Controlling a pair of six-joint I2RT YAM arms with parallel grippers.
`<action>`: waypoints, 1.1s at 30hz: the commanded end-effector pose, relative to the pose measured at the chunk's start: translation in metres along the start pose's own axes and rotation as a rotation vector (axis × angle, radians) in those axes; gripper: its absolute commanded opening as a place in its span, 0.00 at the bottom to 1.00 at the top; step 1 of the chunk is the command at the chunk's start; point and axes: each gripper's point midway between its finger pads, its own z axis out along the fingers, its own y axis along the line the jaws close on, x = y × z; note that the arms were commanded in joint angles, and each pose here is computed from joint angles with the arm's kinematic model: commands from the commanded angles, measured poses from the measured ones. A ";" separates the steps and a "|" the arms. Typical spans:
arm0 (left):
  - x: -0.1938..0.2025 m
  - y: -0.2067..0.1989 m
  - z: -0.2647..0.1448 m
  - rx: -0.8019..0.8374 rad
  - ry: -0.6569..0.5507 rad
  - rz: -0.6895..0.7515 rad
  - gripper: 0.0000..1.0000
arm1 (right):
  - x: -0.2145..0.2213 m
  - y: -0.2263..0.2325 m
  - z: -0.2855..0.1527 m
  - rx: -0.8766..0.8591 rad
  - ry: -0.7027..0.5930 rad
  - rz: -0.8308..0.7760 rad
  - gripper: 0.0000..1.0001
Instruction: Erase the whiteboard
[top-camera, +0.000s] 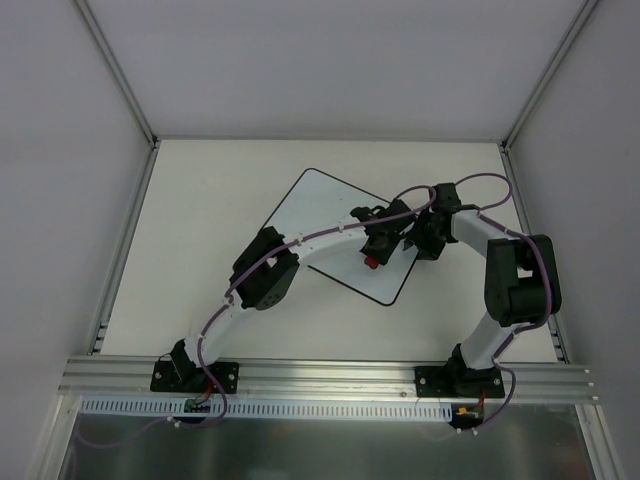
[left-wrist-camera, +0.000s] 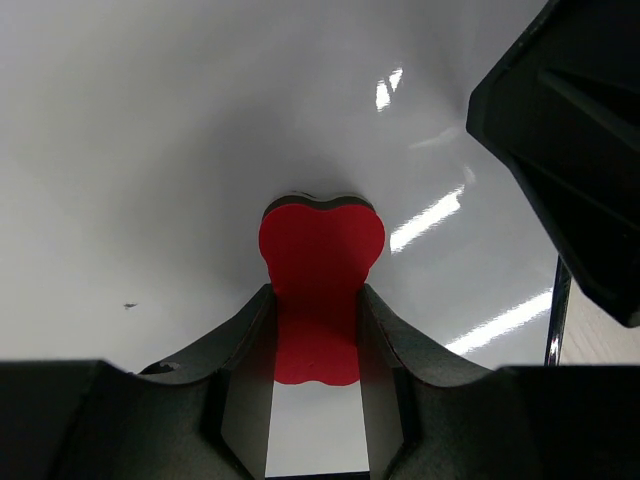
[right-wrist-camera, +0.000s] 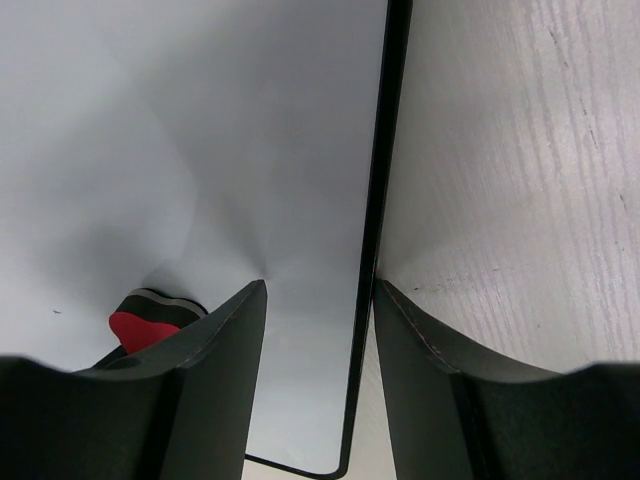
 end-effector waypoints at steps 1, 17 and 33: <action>0.076 -0.004 0.016 -0.018 0.230 0.049 0.00 | 0.008 0.003 0.005 -0.011 0.030 -0.004 0.51; 0.090 0.183 0.000 -0.283 0.288 -0.315 0.00 | 0.007 0.004 0.006 -0.012 0.027 -0.010 0.51; 0.057 0.267 -0.026 -0.347 0.185 -0.460 0.00 | 0.008 0.005 0.005 -0.022 0.031 -0.042 0.51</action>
